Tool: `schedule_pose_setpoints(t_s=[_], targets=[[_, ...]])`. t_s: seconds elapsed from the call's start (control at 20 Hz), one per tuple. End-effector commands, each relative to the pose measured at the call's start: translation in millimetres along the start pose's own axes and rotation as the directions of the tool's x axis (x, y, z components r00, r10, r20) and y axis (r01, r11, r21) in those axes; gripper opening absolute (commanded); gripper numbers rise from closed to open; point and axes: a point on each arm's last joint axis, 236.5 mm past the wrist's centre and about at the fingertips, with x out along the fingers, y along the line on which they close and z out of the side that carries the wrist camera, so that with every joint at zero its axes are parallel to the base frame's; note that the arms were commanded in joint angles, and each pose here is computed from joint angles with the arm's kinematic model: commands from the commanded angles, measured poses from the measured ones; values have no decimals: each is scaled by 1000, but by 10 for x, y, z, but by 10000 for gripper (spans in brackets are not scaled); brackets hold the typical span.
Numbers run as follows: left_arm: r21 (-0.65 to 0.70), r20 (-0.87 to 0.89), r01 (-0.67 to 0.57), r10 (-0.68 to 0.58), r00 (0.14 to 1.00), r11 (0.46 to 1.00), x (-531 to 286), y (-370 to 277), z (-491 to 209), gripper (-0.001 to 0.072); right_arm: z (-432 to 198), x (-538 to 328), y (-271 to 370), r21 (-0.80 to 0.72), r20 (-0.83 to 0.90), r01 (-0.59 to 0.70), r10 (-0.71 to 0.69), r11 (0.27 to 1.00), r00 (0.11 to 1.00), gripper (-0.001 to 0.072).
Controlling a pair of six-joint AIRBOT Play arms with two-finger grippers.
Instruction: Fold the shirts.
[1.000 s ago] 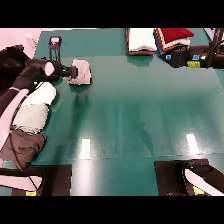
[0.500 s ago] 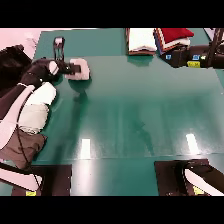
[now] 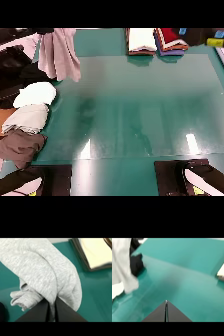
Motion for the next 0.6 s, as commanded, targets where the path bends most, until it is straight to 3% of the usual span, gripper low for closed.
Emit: schedule_pose_setpoints(t_s=[0.0,0.2,0.25,0.3,0.35,0.45,0.55], targets=[[61,-197,139,-125,972,988,-345,-636,-451,24,268,-162,111,-43,65,1,2,999,998,14],[55,-346,368,-328,879,928,-204,-1670,-1207,26,272,-172,122,-45,63,-1,4,999,998,14],[46,-368,418,-373,851,907,-170,-1906,-1383,125,262,-171,124,-45,59,-2,5,999,998,14],[29,-378,451,-408,831,892,-125,-2086,-1511,432,259,-171,125,-45,58,-3,5,999,998,14],[13,-378,465,-426,822,885,-58,-2196,-1585,579,252,-171,127,-45,55,-4,6,999,998,14],[16,-360,447,-412,837,895,88,-2156,-1584,579,224,-172,135,-46,43,-7,9,999,999,29],[-1,-340,390,-367,866,921,225,-1869,-1504,579,131,-164,155,-45,5,-19,19,999,1000,310]])
